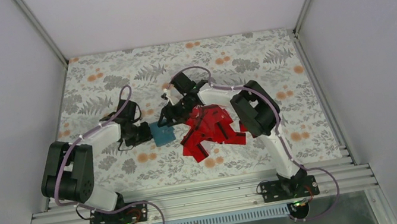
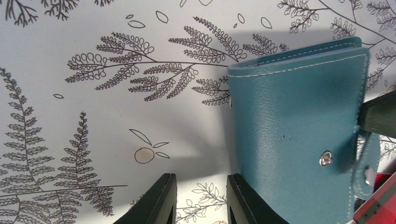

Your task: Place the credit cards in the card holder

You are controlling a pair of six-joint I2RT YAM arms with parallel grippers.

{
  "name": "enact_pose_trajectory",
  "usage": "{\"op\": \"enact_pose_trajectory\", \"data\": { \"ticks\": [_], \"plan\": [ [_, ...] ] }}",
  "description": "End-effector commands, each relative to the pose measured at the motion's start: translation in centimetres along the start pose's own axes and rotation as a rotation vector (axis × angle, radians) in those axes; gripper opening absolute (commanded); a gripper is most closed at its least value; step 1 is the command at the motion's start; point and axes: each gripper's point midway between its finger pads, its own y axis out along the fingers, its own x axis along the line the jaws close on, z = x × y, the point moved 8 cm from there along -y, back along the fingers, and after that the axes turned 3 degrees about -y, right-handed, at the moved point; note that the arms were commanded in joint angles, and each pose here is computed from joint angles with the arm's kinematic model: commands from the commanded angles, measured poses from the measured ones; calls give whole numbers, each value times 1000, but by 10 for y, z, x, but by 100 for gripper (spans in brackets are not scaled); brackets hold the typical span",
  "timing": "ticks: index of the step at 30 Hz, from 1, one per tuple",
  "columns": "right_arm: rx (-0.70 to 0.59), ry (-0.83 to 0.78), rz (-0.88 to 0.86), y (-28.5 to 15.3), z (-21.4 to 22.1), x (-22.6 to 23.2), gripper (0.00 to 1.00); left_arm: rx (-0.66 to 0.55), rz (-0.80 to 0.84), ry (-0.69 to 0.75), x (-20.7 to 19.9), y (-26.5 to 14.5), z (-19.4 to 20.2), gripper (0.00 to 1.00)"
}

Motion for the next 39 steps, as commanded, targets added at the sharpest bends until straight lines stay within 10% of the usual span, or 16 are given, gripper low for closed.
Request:
{"op": "enact_pose_trajectory", "data": {
  "ticks": [1,39],
  "plan": [
    [6,-6,-4,4,1,-6,58,-18,27,12,-6,-2,-8,28],
    [1,-85,-133,-5,-6,27,63,7,51,37,-8,4,-7,27]
  ]
}}
